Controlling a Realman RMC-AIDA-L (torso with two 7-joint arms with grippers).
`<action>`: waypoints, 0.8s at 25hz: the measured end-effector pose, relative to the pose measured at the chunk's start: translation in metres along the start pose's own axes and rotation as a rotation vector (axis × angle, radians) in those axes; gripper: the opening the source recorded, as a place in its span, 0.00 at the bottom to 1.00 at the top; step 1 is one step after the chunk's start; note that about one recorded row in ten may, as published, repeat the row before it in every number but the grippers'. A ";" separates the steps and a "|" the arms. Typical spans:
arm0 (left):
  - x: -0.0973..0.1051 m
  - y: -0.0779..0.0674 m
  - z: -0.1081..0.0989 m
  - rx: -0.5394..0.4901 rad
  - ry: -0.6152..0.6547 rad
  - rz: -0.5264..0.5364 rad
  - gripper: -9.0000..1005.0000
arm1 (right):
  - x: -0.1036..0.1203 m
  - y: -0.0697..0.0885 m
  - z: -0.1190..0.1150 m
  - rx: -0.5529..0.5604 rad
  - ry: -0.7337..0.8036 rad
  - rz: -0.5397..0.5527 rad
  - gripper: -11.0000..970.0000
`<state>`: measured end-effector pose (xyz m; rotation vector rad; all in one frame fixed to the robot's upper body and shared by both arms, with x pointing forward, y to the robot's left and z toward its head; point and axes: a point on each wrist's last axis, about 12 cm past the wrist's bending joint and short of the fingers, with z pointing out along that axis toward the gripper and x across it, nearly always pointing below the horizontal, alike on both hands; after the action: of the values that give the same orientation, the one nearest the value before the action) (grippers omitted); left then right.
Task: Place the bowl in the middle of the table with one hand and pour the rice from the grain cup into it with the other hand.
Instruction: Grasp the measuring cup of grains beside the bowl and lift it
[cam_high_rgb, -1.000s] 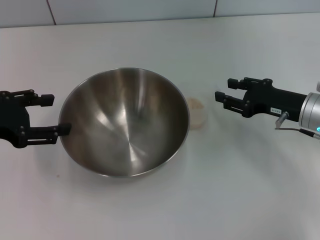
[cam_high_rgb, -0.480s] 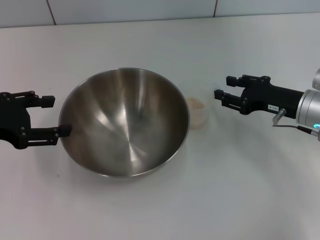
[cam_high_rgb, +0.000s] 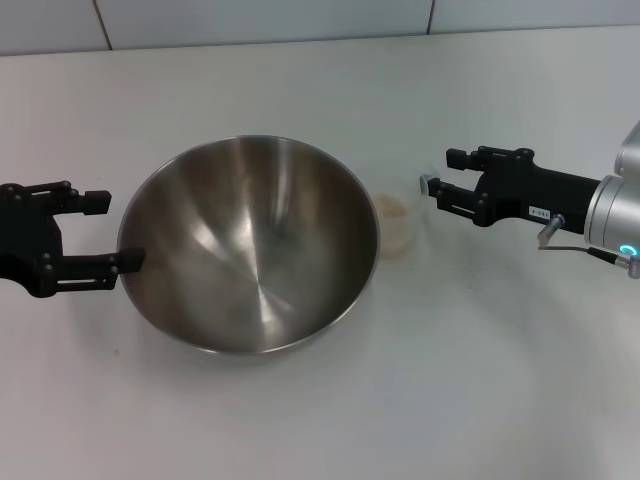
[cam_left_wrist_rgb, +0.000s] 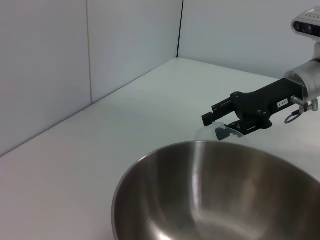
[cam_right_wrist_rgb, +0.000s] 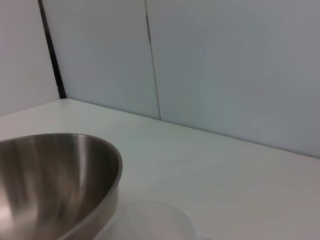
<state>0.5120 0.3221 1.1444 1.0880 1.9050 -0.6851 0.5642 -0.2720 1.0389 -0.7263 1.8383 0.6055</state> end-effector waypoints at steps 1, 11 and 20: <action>0.000 0.000 0.000 0.000 0.000 0.000 0.81 | 0.000 0.000 0.000 0.000 0.000 0.000 0.55; 0.000 0.001 -0.001 -0.001 0.002 0.001 0.81 | -0.001 0.001 0.002 0.000 -0.005 0.002 0.50; 0.001 0.001 -0.002 -0.005 0.005 0.001 0.81 | -0.001 0.003 0.010 0.004 0.009 0.001 0.47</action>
<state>0.5117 0.3246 1.1447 1.0885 1.9092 -0.6777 0.5692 -0.2627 1.0363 -0.7267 1.8472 0.5999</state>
